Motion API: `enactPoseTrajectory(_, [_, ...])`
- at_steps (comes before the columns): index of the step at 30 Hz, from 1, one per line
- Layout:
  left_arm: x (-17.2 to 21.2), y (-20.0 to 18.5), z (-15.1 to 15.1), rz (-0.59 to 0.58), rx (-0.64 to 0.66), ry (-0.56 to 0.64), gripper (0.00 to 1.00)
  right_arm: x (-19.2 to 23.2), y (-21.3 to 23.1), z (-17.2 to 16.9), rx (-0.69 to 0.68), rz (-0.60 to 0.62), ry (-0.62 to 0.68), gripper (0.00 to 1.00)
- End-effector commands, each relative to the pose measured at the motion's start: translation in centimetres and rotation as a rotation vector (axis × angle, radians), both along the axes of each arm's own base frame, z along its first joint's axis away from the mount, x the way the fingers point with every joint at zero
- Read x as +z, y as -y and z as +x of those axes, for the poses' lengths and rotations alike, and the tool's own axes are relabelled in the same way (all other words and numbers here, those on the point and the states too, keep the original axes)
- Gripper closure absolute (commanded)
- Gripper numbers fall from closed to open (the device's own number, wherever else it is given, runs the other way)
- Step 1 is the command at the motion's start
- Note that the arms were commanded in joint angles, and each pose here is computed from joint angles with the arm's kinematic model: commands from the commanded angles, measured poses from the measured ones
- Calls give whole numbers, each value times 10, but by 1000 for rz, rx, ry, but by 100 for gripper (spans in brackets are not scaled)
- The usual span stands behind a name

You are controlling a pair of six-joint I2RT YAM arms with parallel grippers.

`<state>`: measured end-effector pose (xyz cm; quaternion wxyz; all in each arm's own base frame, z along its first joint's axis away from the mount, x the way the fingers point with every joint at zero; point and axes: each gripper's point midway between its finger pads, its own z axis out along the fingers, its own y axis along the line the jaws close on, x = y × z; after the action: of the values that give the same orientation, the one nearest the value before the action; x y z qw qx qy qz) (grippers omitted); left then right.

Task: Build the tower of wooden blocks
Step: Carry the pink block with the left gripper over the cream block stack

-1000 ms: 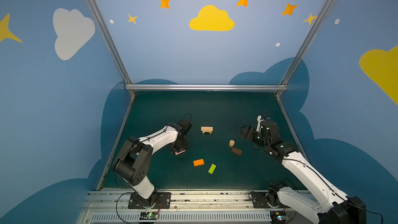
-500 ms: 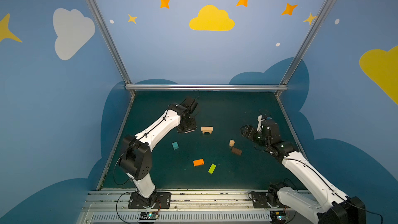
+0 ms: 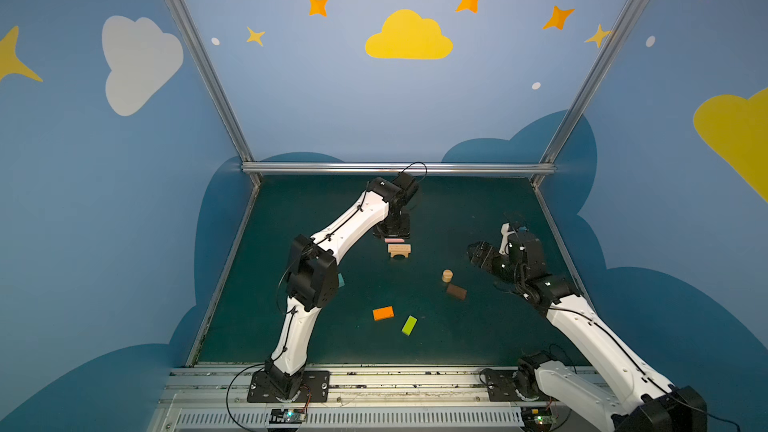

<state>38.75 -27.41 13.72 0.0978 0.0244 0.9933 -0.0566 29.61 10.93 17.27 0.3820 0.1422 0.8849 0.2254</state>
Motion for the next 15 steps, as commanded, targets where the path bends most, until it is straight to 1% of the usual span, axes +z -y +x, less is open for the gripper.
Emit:
enactPoseTrajectory(1, [-4,-4,-8,70,-53,-54,67,0,4,-4,5,-9,6,12])
enactPoseTrajectory(2, [-6,-2,-8,75,-61,-63,68,-11,6,-9,5,-16,-19,12])
enactPoseTrajectory(15, [-33,1,-5,116,-39,-104,68,-14,9,-9,-3,0,-27,12])
